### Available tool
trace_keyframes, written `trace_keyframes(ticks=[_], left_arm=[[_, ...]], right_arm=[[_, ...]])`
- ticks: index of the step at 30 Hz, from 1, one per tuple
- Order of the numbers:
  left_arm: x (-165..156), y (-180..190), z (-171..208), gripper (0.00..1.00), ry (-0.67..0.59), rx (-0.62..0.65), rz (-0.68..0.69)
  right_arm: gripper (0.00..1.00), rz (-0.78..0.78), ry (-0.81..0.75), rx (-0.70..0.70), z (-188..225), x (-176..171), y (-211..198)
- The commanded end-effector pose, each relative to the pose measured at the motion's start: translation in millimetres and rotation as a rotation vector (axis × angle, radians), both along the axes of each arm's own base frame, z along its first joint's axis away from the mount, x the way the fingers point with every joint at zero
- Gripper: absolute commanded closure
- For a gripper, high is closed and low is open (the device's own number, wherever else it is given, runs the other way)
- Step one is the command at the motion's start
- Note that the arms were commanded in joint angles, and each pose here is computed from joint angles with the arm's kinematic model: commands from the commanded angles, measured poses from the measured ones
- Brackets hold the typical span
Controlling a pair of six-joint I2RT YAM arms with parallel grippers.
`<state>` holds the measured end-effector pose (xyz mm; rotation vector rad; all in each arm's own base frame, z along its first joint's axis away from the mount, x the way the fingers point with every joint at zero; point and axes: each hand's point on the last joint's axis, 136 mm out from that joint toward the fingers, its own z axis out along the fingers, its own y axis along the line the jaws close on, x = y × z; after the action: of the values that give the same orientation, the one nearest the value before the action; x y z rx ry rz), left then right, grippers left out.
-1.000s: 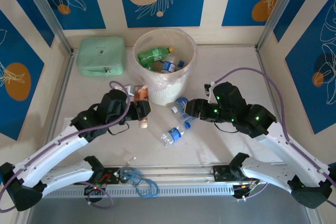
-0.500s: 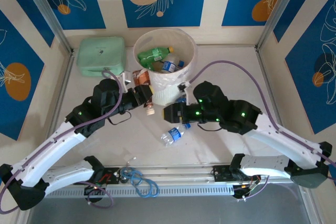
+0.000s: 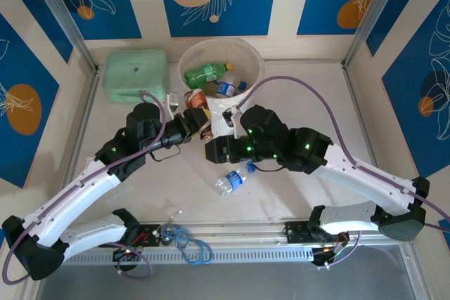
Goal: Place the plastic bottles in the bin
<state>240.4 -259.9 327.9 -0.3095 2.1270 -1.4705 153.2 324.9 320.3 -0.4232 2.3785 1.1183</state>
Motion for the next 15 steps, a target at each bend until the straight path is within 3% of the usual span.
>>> trace_keyframes(ticks=[1, 15], left_arm=[[-2.1, -6.1, 18.9, 0.47, -0.02, -0.084, -0.038], [-5.8, -16.1, 26.7, 0.49, -0.008, -0.169, -0.091]], right_arm=[[0.42, -0.012, -0.03, 0.022, 11.8, 7.5, 0.1], [0.46, -0.011, -0.018, 0.067, 13.8, 19.7, 7.7]])
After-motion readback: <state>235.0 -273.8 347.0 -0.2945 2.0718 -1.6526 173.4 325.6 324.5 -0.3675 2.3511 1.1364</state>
